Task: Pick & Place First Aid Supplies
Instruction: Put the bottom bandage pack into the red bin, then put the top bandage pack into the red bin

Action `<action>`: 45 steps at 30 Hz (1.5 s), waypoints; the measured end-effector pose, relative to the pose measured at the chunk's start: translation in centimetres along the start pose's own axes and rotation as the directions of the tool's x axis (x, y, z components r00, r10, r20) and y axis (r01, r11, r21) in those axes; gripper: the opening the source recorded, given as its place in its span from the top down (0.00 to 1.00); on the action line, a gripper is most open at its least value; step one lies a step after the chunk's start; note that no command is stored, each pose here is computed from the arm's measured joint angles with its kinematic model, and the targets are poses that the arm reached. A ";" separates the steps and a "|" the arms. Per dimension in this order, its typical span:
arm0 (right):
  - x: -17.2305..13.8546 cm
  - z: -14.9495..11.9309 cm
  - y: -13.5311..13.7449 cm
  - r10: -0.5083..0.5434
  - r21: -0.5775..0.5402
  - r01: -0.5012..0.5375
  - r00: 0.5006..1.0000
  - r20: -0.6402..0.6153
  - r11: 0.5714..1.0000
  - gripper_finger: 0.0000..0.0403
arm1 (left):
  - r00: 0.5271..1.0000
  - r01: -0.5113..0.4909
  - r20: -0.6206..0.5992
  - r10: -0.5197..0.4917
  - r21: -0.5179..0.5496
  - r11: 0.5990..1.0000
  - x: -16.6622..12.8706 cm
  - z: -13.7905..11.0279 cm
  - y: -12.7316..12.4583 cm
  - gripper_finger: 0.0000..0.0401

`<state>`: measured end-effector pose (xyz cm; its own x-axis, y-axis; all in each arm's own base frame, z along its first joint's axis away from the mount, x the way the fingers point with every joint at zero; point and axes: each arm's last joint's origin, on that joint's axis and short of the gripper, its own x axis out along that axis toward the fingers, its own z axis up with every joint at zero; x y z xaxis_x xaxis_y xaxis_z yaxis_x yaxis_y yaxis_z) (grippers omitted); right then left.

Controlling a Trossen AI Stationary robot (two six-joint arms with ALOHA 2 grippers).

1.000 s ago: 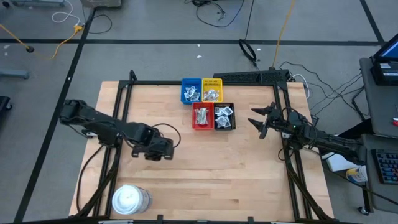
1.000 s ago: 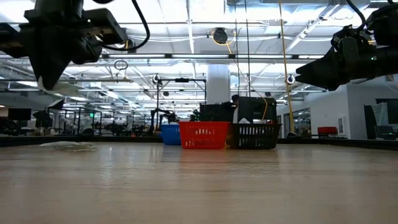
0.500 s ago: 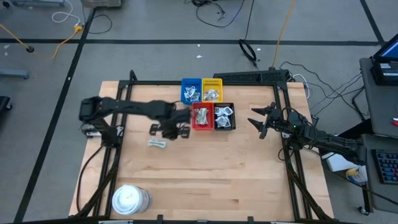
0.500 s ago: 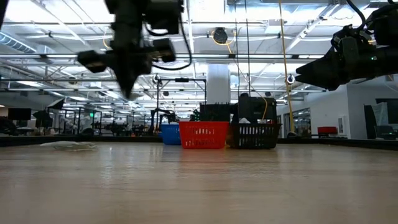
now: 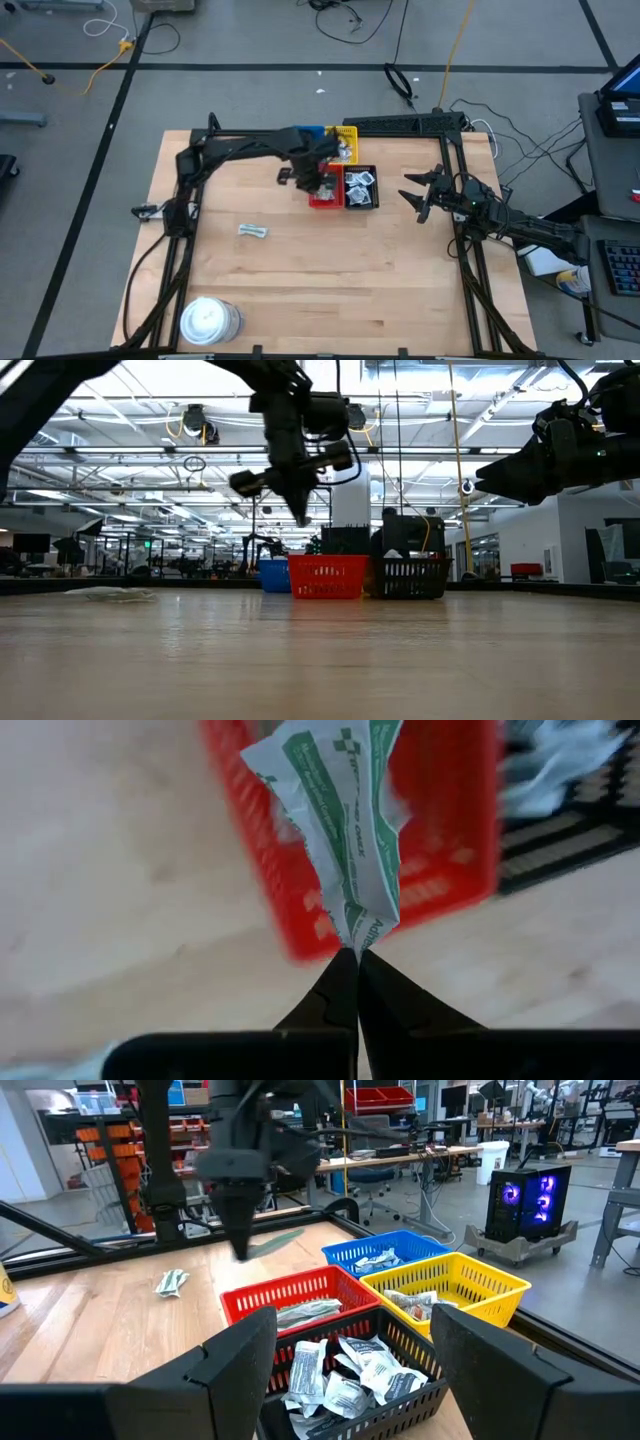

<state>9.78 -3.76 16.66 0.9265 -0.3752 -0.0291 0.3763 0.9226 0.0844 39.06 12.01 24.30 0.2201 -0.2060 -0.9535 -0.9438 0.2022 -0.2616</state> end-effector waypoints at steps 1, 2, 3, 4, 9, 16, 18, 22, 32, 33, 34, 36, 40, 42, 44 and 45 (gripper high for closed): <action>0.0 0.0 0.0 0.000 0.000 0.000 1.000 0.000 1.000 0.35 | 1.000 0.010 0.007 -0.010 0.003 1.000 -0.1 0.4 -0.3 1.00; 0.0 0.0 0.0 0.000 0.000 0.000 1.000 0.000 1.000 0.35 | 1.000 0.015 0.011 -0.015 0.005 1.000 -0.2 0.7 -0.5 1.00; 0.0 0.0 0.0 0.000 0.000 0.000 1.000 0.000 1.000 0.35 | 1.000 0.017 0.016 -0.017 0.005 1.000 -0.2 1.0 -0.6 1.00; 0.0 0.0 0.0 0.000 0.000 0.000 1.000 0.000 1.000 0.35 | 1.000 0.019 0.020 -0.019 0.007 1.000 -0.3 1.2 -0.8 1.00; 0.0 0.0 0.0 0.000 0.000 0.000 1.000 0.000 1.000 0.35 | 0.999 0.020 0.042 -0.021 0.004 1.000 0.1 1.8 -1.0 1.00; 0.0 0.0 0.0 0.000 0.000 0.000 1.000 0.000 1.000 0.35 | 0.999 -0.034 0.034 0.034 -0.009 0.999 2.5 2.7 -1.0 1.00; 0.0 0.0 0.0 0.000 0.000 0.000 1.000 0.000 1.000 0.35 | 0.999 -0.046 0.027 0.046 -0.011 0.999 3.3 2.9 -1.0 1.00; 0.0 0.0 0.0 0.000 0.000 0.000 1.000 0.000 1.000 0.35 | 0.998 -0.061 0.019 0.061 -0.013 0.998 4.4 3.2 -1.0 1.00; 0.0 0.0 0.0 0.000 0.000 0.000 1.000 0.000 1.000 0.35 | 0.994 -0.087 0.071 0.087 -0.007 0.996 4.3 3.1 -1.1 0.77; 0.0 0.0 0.0 0.000 0.000 0.000 1.000 0.000 1.000 0.35 | 0.994 -0.087 0.071 0.087 -0.006 0.996 4.3 3.1 -1.1 0.72; 0.0 0.0 0.0 0.000 0.000 0.000 1.000 0.000 1.000 0.35 | 0.994 -0.087 0.071 0.087 -0.007 0.996 4.3 3.1 -1.1 0.68; 0.0 0.0 0.0 0.000 0.000 0.000 1.000 0.000 1.000 0.35 | 0.994 -0.086 0.071 0.087 -0.007 0.996 4.3 3.1 -1.1 0.58; 0.0 0.0 0.0 0.000 0.000 0.000 1.000 0.000 1.000 0.35 | 0.996 -0.076 0.053 0.076 -0.003 0.997 4.3 3.1 -1.1 0.43; 0.0 0.0 0.0 0.000 0.000 0.000 1.000 0.000 1.000 0.35 | 0.996 -0.071 0.052 0.071 -0.005 0.997 4.2 3.0 -1.2 0.38; 0.0 0.0 0.0 0.000 0.000 0.000 1.000 0.000 1.000 0.35 | 0.997 -0.059 0.056 0.059 -0.002 0.998 3.8 3.0 -1.3 0.34; 0.0 0.0 0.0 0.000 0.000 0.000 1.000 0.000 1.000 0.35 | 0.997 -0.053 0.060 0.052 0.000 0.999 3.4 2.9 -1.3 0.32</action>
<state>9.78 -3.76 16.66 0.9265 -0.3751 -0.0294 0.3762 0.9227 0.0843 41.74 13.84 20.92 0.1848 -0.1370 -0.9732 -0.9541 0.2125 -0.2111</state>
